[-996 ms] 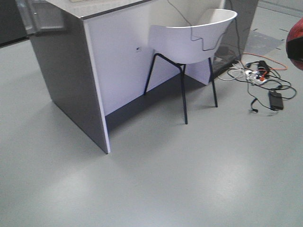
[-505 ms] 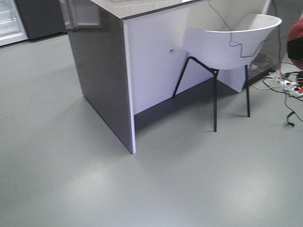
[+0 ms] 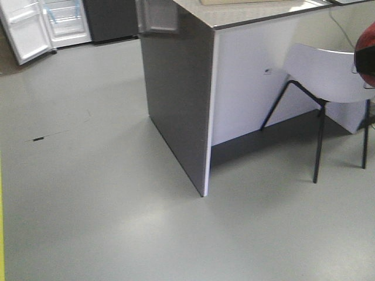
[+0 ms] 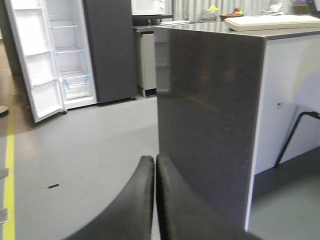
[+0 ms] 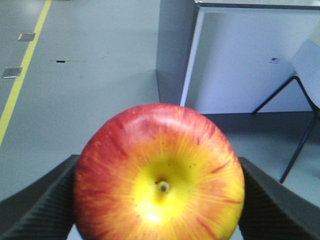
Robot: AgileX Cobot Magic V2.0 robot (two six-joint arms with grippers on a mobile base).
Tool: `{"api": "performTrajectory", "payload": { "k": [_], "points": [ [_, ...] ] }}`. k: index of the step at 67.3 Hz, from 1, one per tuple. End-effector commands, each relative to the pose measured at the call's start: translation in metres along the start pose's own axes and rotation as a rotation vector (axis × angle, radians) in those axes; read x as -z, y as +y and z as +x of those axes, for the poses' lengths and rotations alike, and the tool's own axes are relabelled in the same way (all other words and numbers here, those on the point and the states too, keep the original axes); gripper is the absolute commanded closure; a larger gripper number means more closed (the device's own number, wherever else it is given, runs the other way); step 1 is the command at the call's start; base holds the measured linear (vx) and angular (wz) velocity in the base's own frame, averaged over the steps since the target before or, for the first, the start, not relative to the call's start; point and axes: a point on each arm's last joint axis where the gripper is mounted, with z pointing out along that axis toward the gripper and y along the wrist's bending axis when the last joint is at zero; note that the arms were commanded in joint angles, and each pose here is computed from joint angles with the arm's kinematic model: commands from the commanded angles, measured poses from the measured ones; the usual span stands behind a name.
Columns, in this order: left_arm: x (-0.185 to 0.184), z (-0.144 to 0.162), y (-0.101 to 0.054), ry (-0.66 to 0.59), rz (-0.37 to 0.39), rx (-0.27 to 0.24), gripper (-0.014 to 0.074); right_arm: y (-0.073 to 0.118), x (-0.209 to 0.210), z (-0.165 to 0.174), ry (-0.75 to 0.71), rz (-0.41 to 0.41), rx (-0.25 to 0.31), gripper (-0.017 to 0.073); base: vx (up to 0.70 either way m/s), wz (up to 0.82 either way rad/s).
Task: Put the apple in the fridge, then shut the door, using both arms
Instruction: 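Drive away from the counter holding the apple in the right gripper, then drive toward the open refrigerator carrying the apple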
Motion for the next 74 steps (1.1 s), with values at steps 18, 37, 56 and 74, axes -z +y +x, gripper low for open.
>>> {"api": "performTrajectory", "payload": {
  "k": [18, 37, 56, 74],
  "points": [
    [0.0028, -0.0129, -0.0028, -0.098, 0.031, 0.006, 0.06, -0.0006, 0.0095, -0.0111, -0.108, 0.018, 0.008, 0.041, 0.08, 0.3],
    [0.0028, -0.0129, -0.0028, -0.098, 0.031, 0.006, 0.06, -0.0006, 0.0095, -0.0111, -0.108, 0.018, 0.008, 0.041, 0.07, 0.18],
    [0.0028, -0.0129, -0.0028, -0.098, 0.031, 0.006, 0.06, -0.0006, 0.0095, -0.0111, -0.108, 0.018, 0.008, 0.041, 0.06, 0.11],
    [0.0028, -0.0129, -0.0028, -0.098, 0.031, 0.006, 0.06, -0.0006, 0.0095, -0.0111, -0.108, 0.018, 0.008, 0.041, 0.05, 0.1]
  ]
}}
